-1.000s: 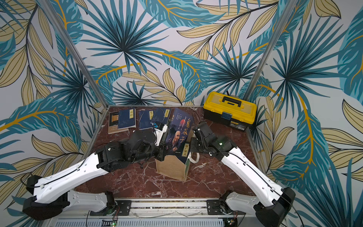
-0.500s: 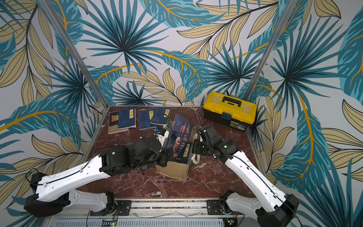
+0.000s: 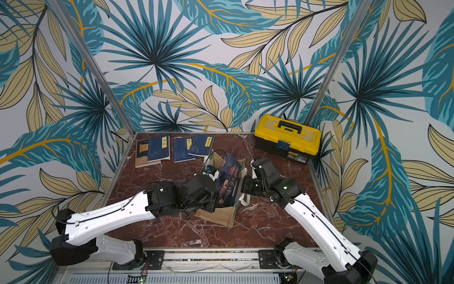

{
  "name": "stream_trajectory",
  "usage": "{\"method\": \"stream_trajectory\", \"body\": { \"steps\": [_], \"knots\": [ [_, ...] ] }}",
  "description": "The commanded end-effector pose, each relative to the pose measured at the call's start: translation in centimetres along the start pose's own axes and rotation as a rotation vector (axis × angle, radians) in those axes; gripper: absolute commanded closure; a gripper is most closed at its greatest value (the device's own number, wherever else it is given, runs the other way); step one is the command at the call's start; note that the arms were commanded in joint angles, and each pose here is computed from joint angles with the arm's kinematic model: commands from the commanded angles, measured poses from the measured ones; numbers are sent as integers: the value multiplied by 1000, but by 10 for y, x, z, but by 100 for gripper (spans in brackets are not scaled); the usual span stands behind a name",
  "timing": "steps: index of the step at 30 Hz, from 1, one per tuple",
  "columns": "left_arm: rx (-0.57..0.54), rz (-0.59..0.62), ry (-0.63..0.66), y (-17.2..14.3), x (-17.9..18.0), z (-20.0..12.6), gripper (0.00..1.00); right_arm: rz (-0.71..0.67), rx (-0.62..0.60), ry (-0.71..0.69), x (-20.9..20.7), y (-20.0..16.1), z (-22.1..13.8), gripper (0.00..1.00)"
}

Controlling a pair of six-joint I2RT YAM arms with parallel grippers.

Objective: Put the books into the canvas bag
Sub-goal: Place the book in the canvas bag.

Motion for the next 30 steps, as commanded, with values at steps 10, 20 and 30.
{"method": "stream_trajectory", "body": {
  "steps": [10, 20, 30],
  "knots": [
    [125, -95, 17, 3, -12, 33, 100, 16, -39, 58, 4, 3, -3, 99],
    [330, -227, -48, 0, -3, 78, 97, 20, -49, 46, 1, 0, -6, 100],
    [277, -297, -37, 1, 23, 62, 70, 12, -50, 25, -2, -1, -8, 100]
  ]
}}
Point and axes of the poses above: each gripper's point midway between its finger pads, its own z axis out along the fingers, its own x axis along the line the jaws close on, y = z × x, the point moved 8 cm from there along -z, back along the fingers, and after that the axes turned 7 degrees about -z, right-handed, at the moved point
